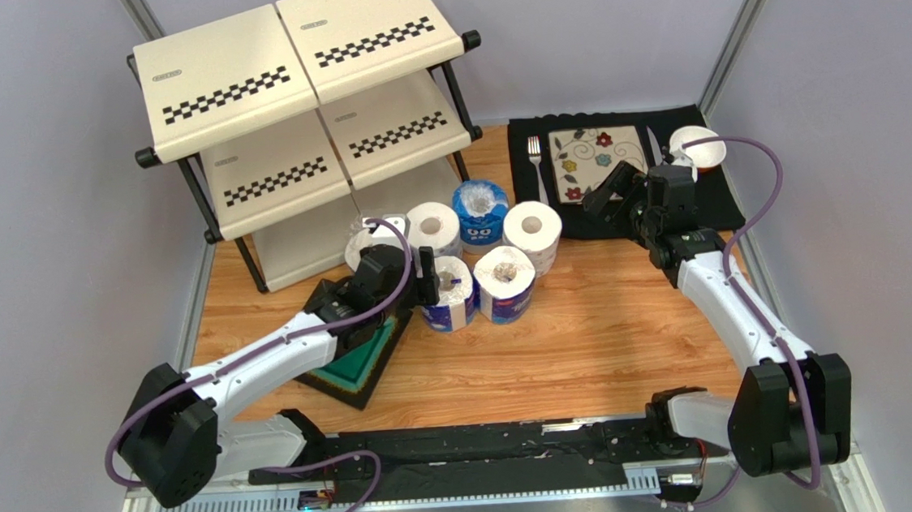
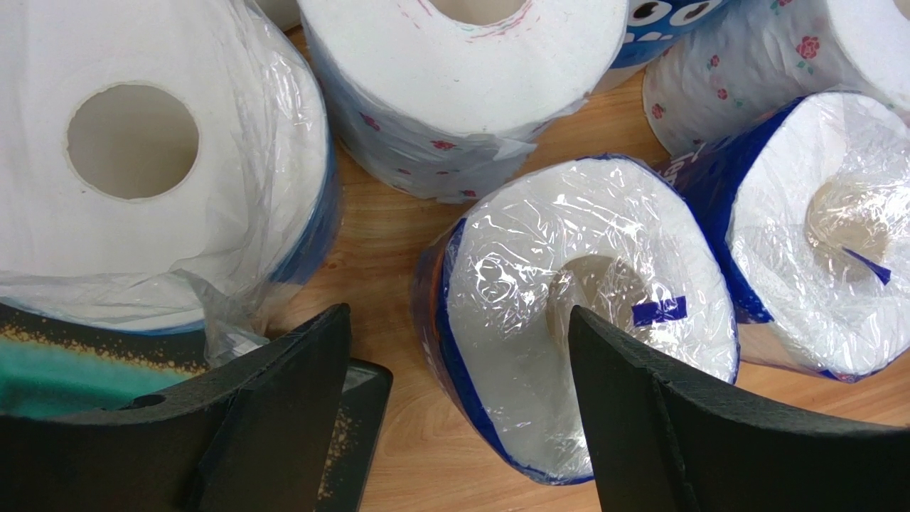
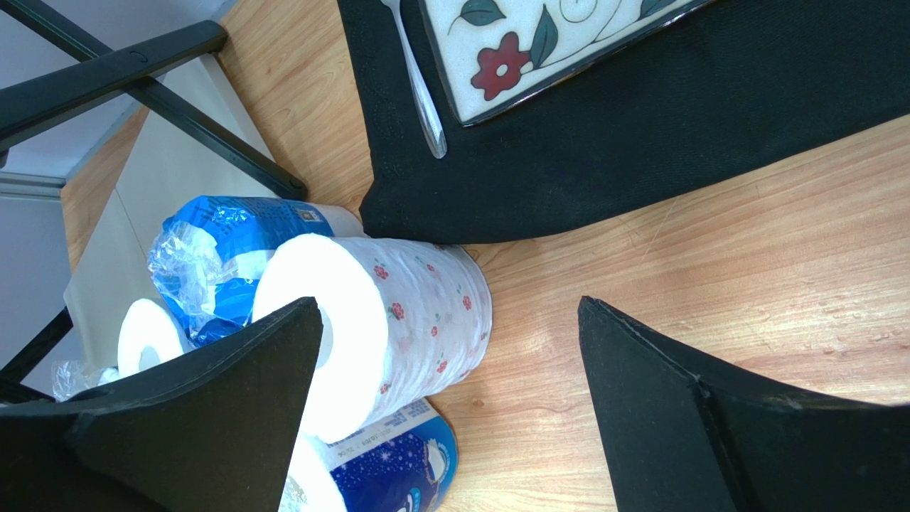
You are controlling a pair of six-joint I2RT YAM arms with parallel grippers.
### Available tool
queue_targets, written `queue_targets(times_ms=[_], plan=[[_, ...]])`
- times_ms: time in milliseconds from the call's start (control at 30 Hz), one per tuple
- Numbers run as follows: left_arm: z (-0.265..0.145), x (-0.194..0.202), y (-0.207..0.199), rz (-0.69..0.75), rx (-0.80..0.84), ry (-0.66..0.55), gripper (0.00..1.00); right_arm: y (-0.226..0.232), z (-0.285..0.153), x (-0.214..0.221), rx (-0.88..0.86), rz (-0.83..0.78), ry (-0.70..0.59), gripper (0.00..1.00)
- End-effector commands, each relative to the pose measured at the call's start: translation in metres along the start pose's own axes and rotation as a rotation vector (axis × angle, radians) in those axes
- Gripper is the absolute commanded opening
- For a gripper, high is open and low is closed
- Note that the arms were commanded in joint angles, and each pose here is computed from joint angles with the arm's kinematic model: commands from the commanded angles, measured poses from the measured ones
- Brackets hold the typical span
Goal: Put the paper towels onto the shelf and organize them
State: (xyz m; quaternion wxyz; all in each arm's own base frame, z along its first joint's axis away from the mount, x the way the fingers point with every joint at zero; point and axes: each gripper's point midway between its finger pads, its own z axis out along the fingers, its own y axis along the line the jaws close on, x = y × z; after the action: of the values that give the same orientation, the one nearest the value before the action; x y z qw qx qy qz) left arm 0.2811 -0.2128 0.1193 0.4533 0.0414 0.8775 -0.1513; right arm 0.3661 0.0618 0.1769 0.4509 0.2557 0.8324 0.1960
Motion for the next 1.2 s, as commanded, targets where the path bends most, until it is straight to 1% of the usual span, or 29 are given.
queue_targets(times_ms=[0,233,300,333,367,400,433,467,533,567,633,700,767,967,1000,1167], plan=[[0.003,-0.007,-0.013,-0.016,0.027,0.005,0.83,0.004,-0.003,-0.004,-0.003,0.006,-0.018,0.93],[0.014,0.002,-0.017,-0.008,0.031,0.049,0.78,0.004,-0.004,-0.006,0.001,0.004,-0.02,0.94],[0.016,0.004,-0.017,-0.004,0.029,0.06,0.74,0.003,-0.004,-0.006,0.004,0.003,-0.022,0.93],[0.017,0.006,-0.017,0.0,0.027,0.069,0.71,0.002,-0.004,-0.007,0.007,0.005,-0.022,0.93],[0.018,0.009,-0.016,0.004,0.026,0.079,0.65,0.002,-0.004,-0.006,0.009,0.005,-0.02,0.94],[0.018,0.009,-0.016,0.006,0.027,0.081,0.62,0.002,-0.004,-0.006,0.008,0.005,-0.019,0.93],[0.017,0.01,-0.018,0.007,0.04,0.088,0.59,0.003,-0.004,-0.006,0.006,0.004,-0.019,0.93],[0.017,0.011,-0.02,0.011,0.05,0.092,0.53,0.002,-0.003,-0.006,0.007,0.007,-0.017,0.93],[0.015,0.009,-0.025,0.01,0.076,0.092,0.47,0.002,-0.003,-0.005,0.008,0.008,-0.014,0.93],[0.014,0.009,-0.026,0.012,0.085,0.093,0.41,0.002,-0.002,-0.004,0.01,0.008,-0.011,0.93],[0.01,0.006,-0.029,0.013,0.107,0.088,0.34,0.002,-0.002,-0.004,0.013,0.009,-0.01,0.93],[0.006,0.003,-0.03,0.01,0.114,0.08,0.33,0.0,-0.002,-0.003,0.019,0.009,-0.008,0.93],[-0.001,-0.005,-0.034,0.002,0.137,0.057,0.33,0.0,-0.002,-0.002,0.02,0.014,-0.007,0.93],[-0.029,-0.048,-0.047,-0.009,0.201,-0.046,0.34,-0.003,0.002,0.001,0.027,0.024,0.004,0.93],[-0.038,-0.06,-0.05,-0.016,0.213,-0.078,0.34,-0.004,0.002,0.002,0.029,0.024,0.009,0.93],[-0.062,-0.088,-0.044,-0.02,0.2,-0.17,0.34,-0.005,0.002,0.003,0.034,0.025,0.009,0.93]])
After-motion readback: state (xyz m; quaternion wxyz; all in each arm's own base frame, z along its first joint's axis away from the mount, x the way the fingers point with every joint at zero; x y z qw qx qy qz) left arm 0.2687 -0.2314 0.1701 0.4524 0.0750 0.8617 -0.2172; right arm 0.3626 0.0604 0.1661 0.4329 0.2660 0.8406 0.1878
